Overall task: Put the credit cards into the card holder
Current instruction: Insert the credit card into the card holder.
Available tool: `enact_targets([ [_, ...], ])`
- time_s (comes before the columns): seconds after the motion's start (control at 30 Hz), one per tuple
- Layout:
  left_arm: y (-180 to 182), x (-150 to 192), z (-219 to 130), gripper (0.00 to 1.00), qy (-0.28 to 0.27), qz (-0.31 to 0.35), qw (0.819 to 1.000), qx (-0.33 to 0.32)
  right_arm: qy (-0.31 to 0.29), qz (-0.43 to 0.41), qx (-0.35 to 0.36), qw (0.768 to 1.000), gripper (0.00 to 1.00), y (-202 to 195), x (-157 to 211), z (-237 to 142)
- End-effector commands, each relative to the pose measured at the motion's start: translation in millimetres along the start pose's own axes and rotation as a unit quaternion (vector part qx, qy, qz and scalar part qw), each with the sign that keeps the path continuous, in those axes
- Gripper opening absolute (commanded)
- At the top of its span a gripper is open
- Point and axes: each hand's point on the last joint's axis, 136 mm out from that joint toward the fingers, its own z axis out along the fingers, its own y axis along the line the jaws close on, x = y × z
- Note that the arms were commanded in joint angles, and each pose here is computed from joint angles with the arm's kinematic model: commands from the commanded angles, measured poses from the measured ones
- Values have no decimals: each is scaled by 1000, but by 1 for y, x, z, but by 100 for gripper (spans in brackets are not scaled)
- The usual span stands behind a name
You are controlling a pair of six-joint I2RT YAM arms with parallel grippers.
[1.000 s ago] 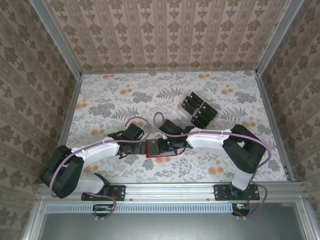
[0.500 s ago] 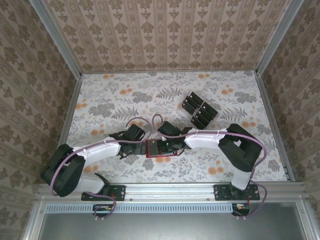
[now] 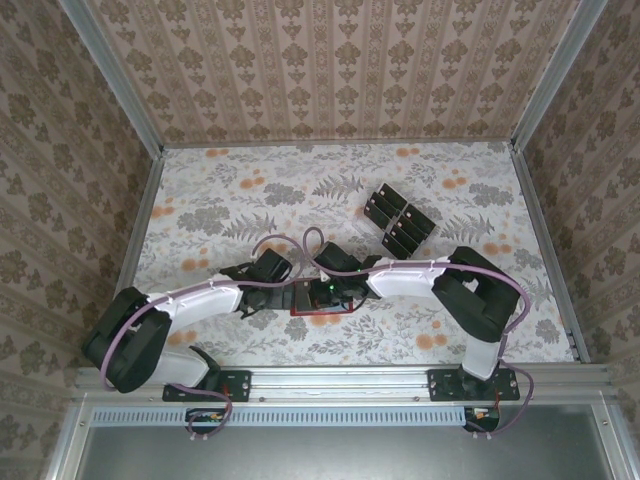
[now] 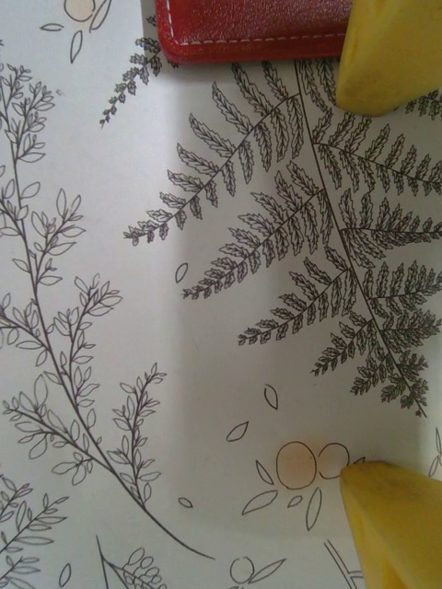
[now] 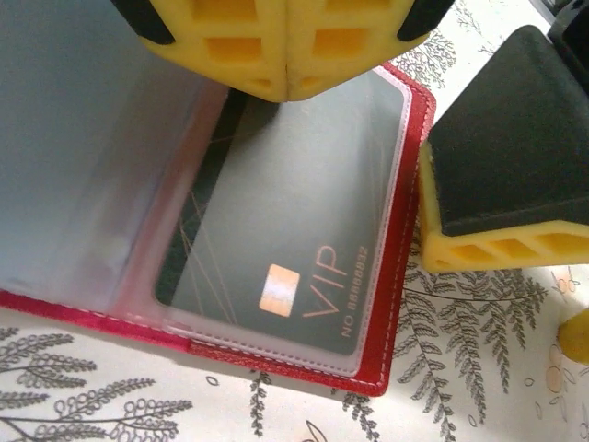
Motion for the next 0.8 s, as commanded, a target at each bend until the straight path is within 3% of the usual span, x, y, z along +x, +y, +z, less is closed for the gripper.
enact_targets([
  [0.0,-3,15,12,100,29,-3,1000,4,9,9,-19,1000,0,8,3,6],
  [0.4,10,3,-3,100,-1,-11,1000,-21,-24,2,9,1000,0,0,-2,-23],
  [0.77,10,7,1,100,10,-8,1000,-24,-6,2,59,998,0,-24,10,-15],
])
